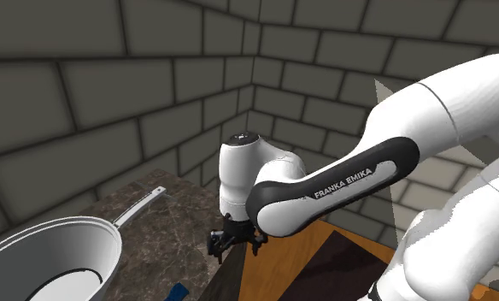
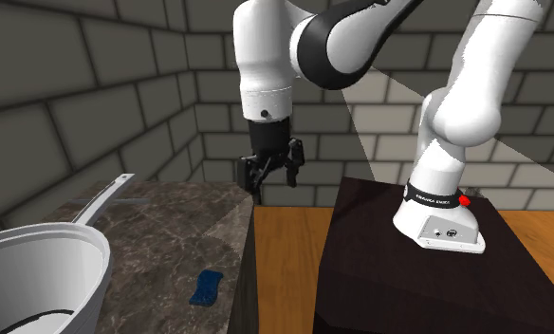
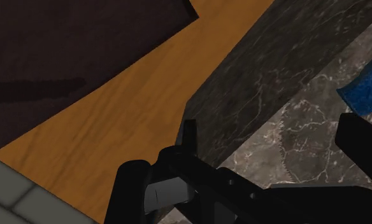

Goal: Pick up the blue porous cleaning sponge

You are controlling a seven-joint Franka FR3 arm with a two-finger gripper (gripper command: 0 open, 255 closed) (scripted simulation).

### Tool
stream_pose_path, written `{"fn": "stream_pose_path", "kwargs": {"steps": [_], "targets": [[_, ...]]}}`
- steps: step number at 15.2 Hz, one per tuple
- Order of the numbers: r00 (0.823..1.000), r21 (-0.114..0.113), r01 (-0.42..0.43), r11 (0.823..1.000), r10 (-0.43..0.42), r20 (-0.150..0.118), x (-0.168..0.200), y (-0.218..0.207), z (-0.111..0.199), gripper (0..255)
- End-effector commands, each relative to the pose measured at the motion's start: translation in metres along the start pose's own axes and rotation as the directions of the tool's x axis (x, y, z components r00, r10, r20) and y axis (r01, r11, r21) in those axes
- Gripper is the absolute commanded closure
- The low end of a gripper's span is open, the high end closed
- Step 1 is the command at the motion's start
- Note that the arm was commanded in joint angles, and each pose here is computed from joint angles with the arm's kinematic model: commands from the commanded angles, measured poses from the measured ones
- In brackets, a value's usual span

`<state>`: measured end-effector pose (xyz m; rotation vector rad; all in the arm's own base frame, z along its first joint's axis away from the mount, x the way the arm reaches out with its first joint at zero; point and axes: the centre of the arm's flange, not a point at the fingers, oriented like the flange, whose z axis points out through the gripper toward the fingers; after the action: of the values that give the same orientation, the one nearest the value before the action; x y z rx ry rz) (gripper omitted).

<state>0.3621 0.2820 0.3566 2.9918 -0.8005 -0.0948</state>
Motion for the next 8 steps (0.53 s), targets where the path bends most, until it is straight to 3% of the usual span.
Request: {"fn": "stream_pose_path", "kwargs": {"steps": [1,8], "targets": [[1.0,0.011,-0.029,1.0,0.029,0.001,-0.002,-0.021,0.015,0],[0.993,0.042,-0.117,0.992,0.117,0.003,-0.002,-0.096,0.063,0]]}}
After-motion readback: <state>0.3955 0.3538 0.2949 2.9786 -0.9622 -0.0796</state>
